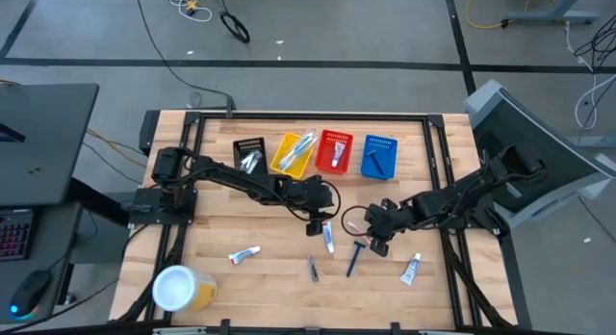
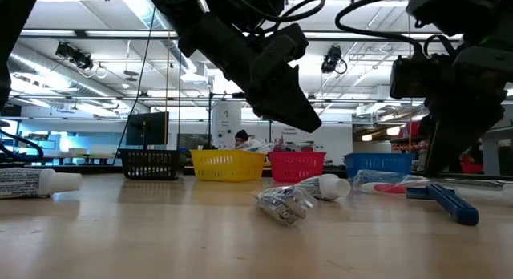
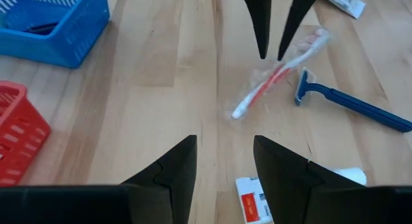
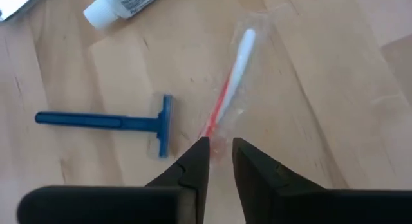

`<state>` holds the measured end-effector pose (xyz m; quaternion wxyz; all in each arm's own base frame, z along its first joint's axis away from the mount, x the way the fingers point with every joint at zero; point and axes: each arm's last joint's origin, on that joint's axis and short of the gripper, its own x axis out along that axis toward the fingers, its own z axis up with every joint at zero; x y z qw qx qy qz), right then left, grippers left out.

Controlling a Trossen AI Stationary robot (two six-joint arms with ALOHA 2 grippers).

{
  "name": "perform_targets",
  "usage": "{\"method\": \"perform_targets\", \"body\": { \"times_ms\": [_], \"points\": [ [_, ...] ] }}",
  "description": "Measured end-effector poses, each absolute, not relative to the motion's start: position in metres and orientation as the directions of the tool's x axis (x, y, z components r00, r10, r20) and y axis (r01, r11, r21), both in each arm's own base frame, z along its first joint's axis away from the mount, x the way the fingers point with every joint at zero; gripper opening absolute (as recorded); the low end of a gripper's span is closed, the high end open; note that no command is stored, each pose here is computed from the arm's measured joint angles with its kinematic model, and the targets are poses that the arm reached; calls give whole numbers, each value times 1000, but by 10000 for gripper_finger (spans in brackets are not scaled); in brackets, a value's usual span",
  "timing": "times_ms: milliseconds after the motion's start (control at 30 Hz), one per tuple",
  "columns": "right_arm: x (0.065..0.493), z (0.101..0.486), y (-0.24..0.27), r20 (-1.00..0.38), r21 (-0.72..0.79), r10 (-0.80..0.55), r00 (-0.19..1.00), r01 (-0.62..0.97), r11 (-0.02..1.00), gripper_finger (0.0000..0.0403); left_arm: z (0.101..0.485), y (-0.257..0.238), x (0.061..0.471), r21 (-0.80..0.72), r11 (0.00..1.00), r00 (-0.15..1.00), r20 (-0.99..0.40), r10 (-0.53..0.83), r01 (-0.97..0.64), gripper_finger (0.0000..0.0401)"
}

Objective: Pick & Place Travel size toiletries
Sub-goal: Put the orange toothbrush into the yellow bin

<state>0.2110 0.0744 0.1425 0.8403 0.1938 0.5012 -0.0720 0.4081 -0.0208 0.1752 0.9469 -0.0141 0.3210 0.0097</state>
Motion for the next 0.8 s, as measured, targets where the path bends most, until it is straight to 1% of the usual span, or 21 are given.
{"method": "perform_targets", "body": {
  "times_ms": [267, 467, 633, 800],
  "points": [
    [213, 144, 76, -855, 278, 81, 512, 321, 905, 113, 175, -20, 408, -11, 999, 795, -607, 25, -41, 161],
    [217, 135, 76, -867, 240, 43, 496, 341, 909, 116, 175, -20, 408, -15, 999, 795, -606, 25, -44, 161],
    [229, 122, 81, -853, 261, 59, 519, 327, 908, 116, 176, -20, 408, -24, 998, 794, -607, 25, -50, 161],
    [232, 114, 82, -854, 246, 50, 519, 317, 916, 116, 176, -20, 408, -32, 998, 795, -606, 25, -56, 161]
  ]
}}
